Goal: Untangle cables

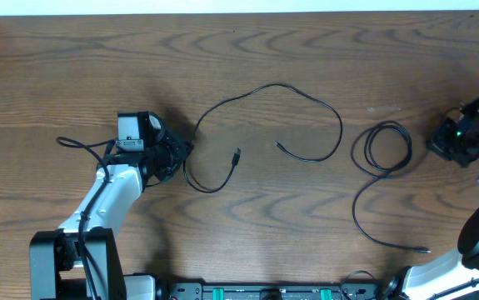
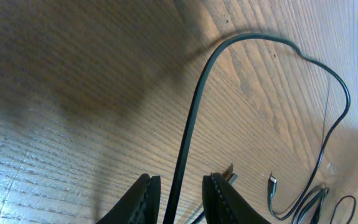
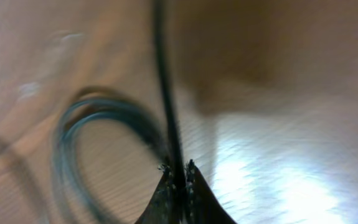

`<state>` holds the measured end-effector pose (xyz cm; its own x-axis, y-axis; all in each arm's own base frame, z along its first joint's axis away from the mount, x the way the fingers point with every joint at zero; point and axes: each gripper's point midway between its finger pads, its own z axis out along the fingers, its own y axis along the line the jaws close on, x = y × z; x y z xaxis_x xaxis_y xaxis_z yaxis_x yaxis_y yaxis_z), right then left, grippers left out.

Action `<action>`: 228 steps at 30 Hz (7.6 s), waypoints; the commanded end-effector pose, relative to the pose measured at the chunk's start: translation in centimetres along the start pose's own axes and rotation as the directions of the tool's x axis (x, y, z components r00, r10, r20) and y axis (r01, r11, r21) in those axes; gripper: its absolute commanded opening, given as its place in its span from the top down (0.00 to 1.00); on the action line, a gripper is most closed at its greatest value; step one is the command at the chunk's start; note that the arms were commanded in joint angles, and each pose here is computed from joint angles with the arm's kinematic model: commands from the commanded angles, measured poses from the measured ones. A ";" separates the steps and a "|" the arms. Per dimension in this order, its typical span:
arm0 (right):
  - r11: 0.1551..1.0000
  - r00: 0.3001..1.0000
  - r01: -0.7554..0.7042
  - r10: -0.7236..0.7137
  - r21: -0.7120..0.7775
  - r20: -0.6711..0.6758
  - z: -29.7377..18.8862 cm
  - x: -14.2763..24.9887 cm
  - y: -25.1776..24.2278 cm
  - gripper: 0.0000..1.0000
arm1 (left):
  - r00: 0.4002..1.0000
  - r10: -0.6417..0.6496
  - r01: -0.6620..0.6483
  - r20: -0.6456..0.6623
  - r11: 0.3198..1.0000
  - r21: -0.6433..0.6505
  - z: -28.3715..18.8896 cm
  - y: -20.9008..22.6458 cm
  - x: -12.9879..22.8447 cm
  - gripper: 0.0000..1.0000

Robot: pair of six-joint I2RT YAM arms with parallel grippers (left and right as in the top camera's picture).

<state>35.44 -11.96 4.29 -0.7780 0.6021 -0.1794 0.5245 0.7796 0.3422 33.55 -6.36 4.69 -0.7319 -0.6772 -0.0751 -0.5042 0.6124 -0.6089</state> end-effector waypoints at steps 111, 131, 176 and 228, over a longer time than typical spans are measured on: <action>0.949 0.997 -0.068 0.054 0.309 0.055 7.3 4.1 3.9 0.66 | 1.000 -0.006 0.006 0.004 1.000 -0.012 -0.3 0.1 -0.1 0.36; 0.902 0.929 -0.175 0.018 0.394 0.370 -0.8 -7.3 -0.8 0.99 | 1.000 -0.006 0.006 0.004 1.000 -0.012 -0.3 0.1 -0.1 0.23; 0.907 0.750 -0.322 0.072 0.269 0.657 -12.2 -15.4 -7.6 0.01 | 1.000 -0.006 0.006 0.004 1.000 -0.011 -0.3 0.1 -0.1 0.19; 0.997 0.998 0.069 -0.069 -0.035 -0.007 3.3 10.2 12.5 0.08 | 0.995 0.023 -0.035 0.102 0.991 0.126 2.9 -9.8 6.3 0.20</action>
<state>35.78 4.32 4.72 -0.8378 0.4954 -0.2296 0.4001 0.8431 0.3592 34.93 -18.64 7.87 -0.7190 -0.6827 -0.1304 -0.4040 0.5631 -0.7209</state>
